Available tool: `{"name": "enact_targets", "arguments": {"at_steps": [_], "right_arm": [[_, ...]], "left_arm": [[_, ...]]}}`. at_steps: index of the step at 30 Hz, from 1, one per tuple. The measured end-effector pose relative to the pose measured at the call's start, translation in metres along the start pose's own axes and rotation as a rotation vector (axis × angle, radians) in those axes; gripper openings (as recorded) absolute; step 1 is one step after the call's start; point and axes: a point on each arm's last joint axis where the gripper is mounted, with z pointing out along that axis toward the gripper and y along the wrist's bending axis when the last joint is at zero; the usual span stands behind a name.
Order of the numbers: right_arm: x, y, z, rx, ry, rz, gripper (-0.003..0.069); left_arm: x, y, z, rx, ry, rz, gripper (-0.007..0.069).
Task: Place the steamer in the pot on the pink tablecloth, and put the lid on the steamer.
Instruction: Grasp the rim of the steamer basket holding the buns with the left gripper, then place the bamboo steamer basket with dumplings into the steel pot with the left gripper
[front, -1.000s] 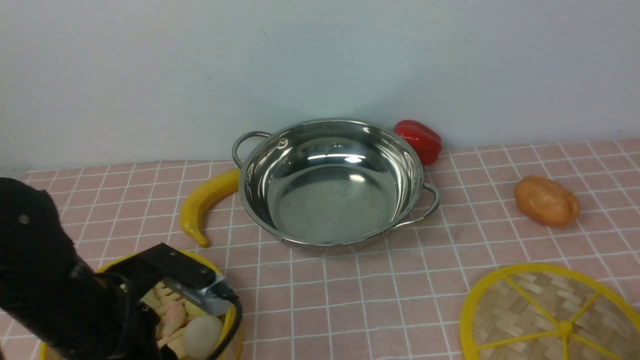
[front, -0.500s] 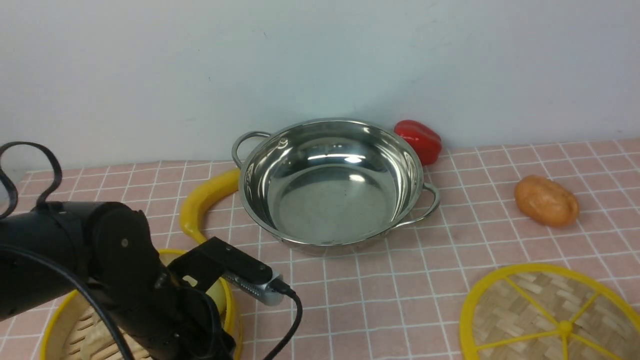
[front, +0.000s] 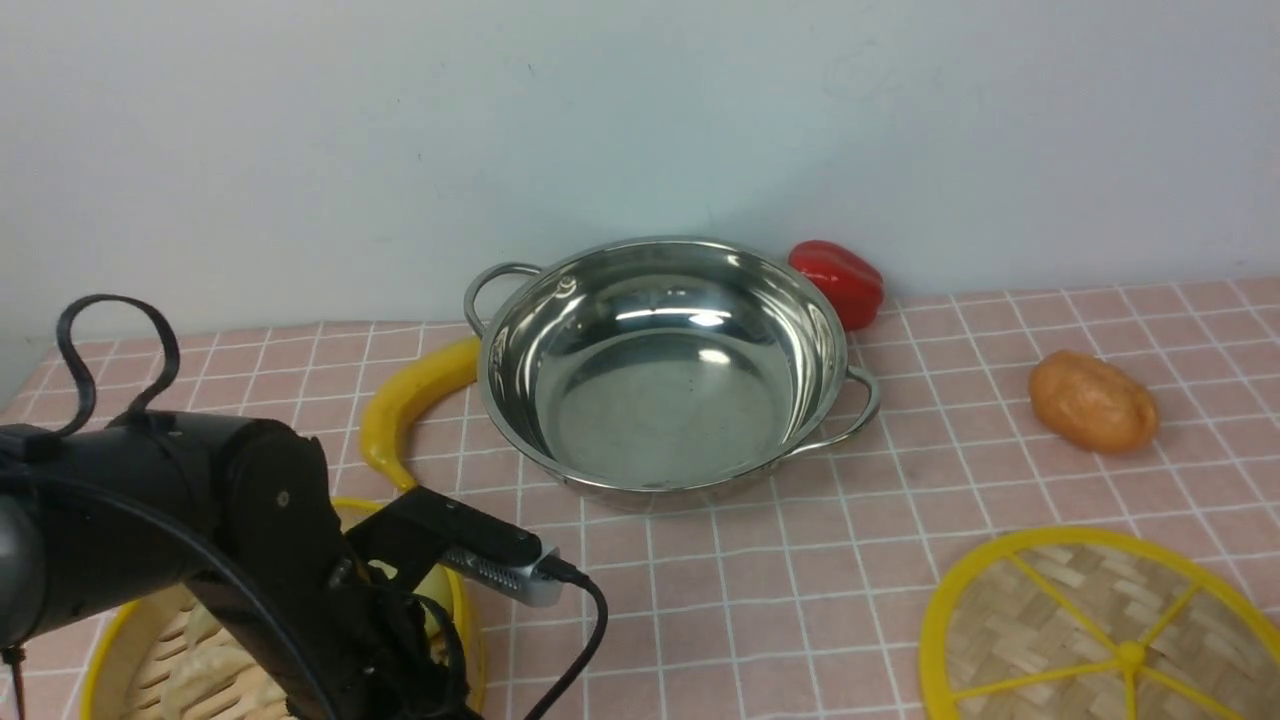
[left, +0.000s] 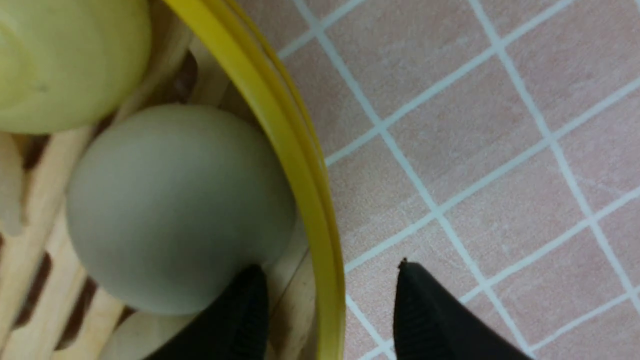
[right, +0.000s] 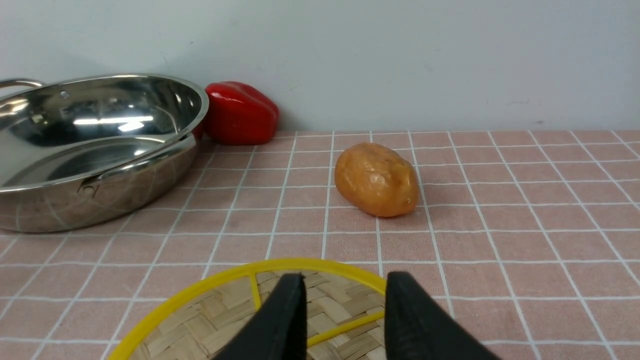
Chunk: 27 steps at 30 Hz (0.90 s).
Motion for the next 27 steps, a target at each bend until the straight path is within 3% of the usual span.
{"name": "enact_targets", "arguments": {"at_steps": [4,9,20,27], "right_arm": [[0.000,0.000,0.000,0.000,0.000,0.000,0.0243],[0.000,0.000,0.000,0.000,0.000,0.000,0.0243],[0.000,0.000,0.000,0.000,0.000,0.000,0.0243],[0.000,0.000,0.000,0.000,0.000,0.000,0.0243]], "left_arm": [[0.000,0.001,0.010,0.009,0.051,-0.009,0.0267],[-0.002,0.002,0.009,0.003,0.051,0.006,0.0030],[-0.030,-0.005,-0.062,0.013,-0.044,0.086,0.0029],[-0.049,0.001,-0.114,-0.108,-0.081,0.225,0.0029]]}}
